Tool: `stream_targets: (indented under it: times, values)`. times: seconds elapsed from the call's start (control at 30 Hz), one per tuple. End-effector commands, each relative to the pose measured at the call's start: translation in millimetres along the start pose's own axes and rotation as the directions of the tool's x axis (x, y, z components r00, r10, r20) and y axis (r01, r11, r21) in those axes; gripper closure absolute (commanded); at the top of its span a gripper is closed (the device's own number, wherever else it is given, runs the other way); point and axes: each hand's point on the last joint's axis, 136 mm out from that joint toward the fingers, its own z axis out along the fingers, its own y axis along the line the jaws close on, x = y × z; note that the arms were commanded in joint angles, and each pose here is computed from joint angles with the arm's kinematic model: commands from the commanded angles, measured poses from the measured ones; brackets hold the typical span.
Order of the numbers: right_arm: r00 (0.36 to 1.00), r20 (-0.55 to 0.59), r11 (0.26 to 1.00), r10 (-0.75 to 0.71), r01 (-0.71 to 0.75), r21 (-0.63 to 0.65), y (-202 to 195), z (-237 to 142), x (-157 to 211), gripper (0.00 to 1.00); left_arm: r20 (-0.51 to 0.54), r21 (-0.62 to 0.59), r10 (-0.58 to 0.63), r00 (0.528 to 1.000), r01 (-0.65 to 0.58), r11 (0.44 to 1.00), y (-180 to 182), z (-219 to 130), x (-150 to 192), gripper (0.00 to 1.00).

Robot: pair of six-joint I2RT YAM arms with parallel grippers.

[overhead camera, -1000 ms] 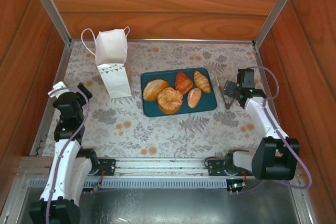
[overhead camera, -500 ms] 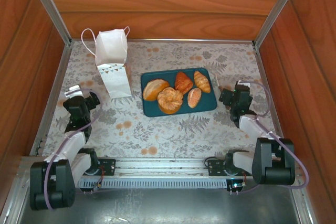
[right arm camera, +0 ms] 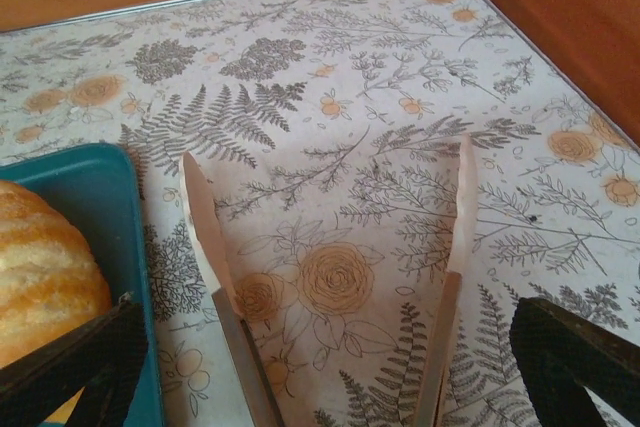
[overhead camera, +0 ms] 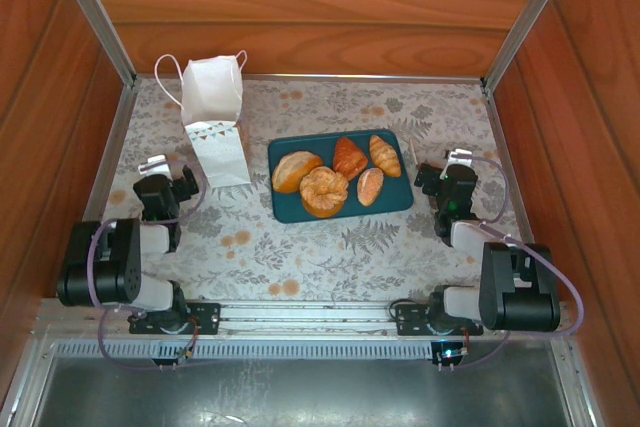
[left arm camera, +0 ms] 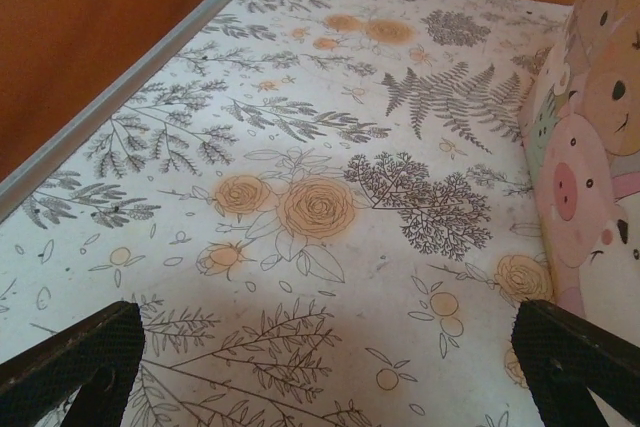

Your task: Take the fake bread out of the paper bag

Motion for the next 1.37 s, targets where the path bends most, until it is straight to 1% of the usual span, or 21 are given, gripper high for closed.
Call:
stream_targets:
  times: [0.0, 0.1, 0.3, 0.37, 0.43, 0.53, 1.33]
  values:
    - [0.998, 0.064, 1.000, 0.022, -0.021, -0.021, 3, 3, -21, 0.00, 0.090, 0.050, 0.006, 0.996, -0.011, 0.999, -13, 11, -25, 0.00]
    - [0.998, 0.064, 0.999, 0.011, -0.007, -0.053, 10, 9, -19, 0.00, 0.071, 0.081, 0.028, 0.997, -0.034, 0.996, -21, 20, -22, 0.00]
    - [0.998, 0.057, 0.998, -0.002, 0.006, -0.068, 15, 24, -7, 0.00, 0.030, 0.115, 0.064, 0.997, -0.067, 0.991, -31, 29, -21, 0.00]
    - [0.997, 0.075, 0.996, -0.013, 0.019, -0.085, 18, 29, -4, 0.00, 0.015, 0.200, 0.105, 0.994, -0.106, 0.974, -47, 30, -18, 0.00]
    - [0.996, 0.081, 0.992, -0.030, 0.040, -0.119, 24, 30, -4, 0.00, 0.007, 0.209, 0.113, 0.994, -0.112, 0.971, -50, 29, -17, 0.00]
    - [0.999, 0.017, 0.994, -0.031, 0.033, -0.103, 23, 35, -2, 0.00, 0.005, 0.206, 0.114, 0.993, -0.113, 0.972, -49, 30, -17, 0.00]
    - [0.999, 0.019, 0.994, -0.044, 0.046, -0.100, 25, 35, -2, 0.00, 0.004, 0.206, 0.116, 0.993, -0.114, 0.972, -49, 29, -17, 0.00]
